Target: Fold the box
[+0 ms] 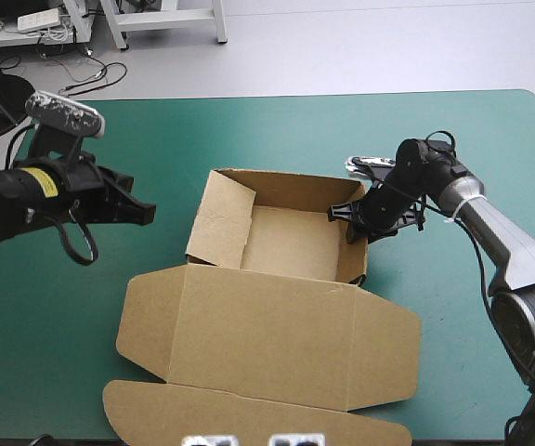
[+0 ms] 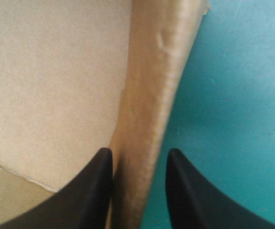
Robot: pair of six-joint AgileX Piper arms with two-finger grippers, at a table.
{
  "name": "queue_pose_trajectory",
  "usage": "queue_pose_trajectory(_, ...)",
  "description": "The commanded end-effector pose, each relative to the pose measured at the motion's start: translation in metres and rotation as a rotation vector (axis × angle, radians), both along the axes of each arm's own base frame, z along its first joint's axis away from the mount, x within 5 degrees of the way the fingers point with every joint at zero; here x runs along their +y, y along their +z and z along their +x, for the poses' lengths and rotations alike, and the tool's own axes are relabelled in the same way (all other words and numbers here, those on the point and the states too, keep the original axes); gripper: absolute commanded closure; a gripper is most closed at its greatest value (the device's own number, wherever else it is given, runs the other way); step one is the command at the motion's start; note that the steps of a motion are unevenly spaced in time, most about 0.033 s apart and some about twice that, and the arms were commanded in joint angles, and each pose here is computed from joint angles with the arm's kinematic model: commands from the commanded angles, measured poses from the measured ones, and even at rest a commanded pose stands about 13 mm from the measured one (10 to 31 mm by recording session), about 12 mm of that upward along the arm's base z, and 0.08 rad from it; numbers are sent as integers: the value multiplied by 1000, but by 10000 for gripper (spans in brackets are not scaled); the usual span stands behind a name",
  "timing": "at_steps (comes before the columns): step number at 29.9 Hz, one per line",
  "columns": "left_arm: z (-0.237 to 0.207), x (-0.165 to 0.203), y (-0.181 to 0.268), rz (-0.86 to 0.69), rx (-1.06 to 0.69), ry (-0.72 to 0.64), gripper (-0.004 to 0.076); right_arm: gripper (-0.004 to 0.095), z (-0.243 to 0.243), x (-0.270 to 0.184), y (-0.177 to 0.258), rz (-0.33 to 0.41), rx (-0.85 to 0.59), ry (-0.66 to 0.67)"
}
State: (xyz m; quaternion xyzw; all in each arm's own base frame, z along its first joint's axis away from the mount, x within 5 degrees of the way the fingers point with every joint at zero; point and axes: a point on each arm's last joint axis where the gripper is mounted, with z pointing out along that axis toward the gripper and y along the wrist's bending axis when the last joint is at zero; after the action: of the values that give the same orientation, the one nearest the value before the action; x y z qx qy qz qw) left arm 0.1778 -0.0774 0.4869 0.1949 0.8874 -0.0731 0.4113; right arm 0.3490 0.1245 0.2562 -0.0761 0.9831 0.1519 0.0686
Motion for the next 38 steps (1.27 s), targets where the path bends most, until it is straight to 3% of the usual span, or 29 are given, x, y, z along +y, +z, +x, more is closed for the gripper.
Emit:
queue_pose_trajectory(1,-25,9,-7,3,16,-9,734,816,0,-3,22,10,-105,2)
queue_pose_trajectory(3,-31,12,-18,-11,20,-2,734,925,2,-4,23,7,-129,-8)
queue_pose_trajectory(7,-42,16,-46,-21,63,13,734,925,5,-7,23,0,-148,-20)
queue_pose_trajectory(13,-69,28,-92,1,138,26,734,928,6,-44,39,-112,-218,-85)
queue_pose_trajectory(19,-96,44,-119,-5,110,68,734,928,-2,-126,66,-161,-274,-262)
queue_pose_trajectory(29,-126,68,-146,11,41,159,734,927,-41,-275,72,-322,-244,-625)
queue_pose_trajectory(34,-129,72,-164,51,61,172,734,927,-49,-304,75,-376,-310,-706)
queue_pose_trajectory(38,-129,72,-175,69,90,172,734,926,-48,-314,79,-493,-364,-665)
